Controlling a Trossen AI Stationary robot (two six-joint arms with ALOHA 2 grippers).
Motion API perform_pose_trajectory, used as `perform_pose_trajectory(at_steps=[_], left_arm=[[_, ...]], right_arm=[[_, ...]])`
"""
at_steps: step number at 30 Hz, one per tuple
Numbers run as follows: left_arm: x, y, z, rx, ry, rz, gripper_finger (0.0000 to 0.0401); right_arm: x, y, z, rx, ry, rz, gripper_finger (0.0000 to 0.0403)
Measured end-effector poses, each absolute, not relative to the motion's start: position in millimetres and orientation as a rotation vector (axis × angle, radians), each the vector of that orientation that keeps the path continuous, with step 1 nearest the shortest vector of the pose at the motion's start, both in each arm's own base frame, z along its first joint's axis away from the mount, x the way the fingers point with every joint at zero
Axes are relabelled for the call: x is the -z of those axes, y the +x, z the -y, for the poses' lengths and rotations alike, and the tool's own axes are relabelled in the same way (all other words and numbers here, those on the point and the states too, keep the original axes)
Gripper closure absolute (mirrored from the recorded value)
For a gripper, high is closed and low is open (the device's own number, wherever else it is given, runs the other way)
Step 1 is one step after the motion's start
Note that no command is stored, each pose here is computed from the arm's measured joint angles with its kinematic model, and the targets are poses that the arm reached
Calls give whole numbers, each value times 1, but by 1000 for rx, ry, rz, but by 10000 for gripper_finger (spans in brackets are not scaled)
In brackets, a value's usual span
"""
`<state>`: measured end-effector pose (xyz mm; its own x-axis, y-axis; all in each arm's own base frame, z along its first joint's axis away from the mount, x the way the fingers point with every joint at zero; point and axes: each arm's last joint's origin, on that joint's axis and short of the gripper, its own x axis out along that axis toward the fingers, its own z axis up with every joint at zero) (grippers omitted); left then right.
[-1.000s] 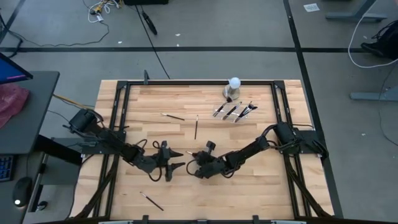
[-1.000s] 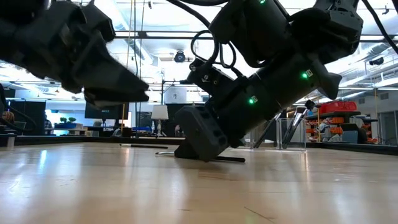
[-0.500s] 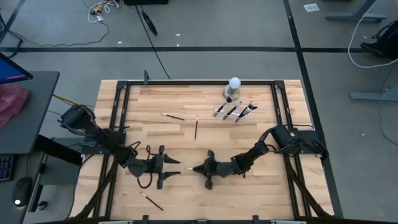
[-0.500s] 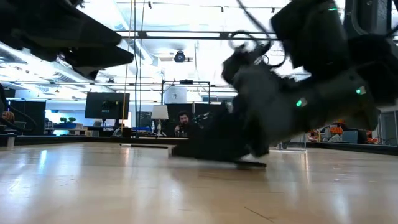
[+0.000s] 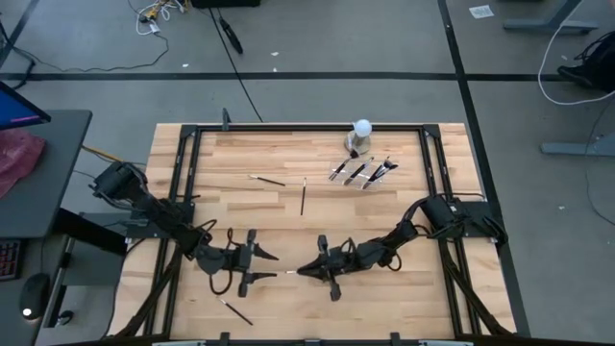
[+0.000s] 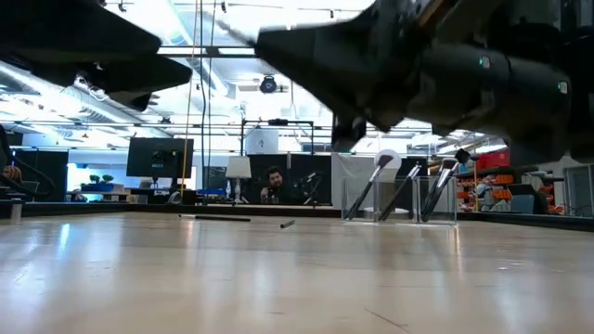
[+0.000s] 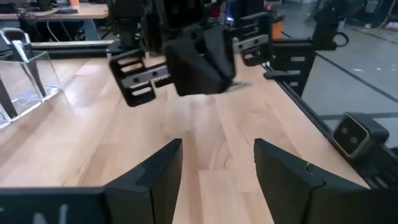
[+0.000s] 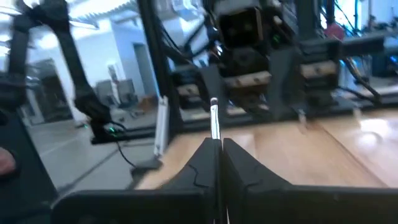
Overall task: Put items in baskets/containers
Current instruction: Put the eyeshadow brush into the transparent organizer
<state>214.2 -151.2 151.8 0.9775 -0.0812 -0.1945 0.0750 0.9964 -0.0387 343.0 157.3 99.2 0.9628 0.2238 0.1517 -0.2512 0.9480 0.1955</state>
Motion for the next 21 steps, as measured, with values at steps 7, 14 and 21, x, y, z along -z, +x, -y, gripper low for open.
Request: perform_pose_trajectory(at_steps=[7, 14, 21], left_arm=[[-165, 224, 154, 84, -11, -126, 201], [-179, 239, 170, 170, 34, -78, 201], [-182, 245, 173, 126, 52, -64, 202]], right_arm=[[-114, 356, -163, -252, 207, 198, 394], [-124, 363, -168, -265, 169, 245, 394], [-123, 364, -167, -264, 168, 242, 394]])
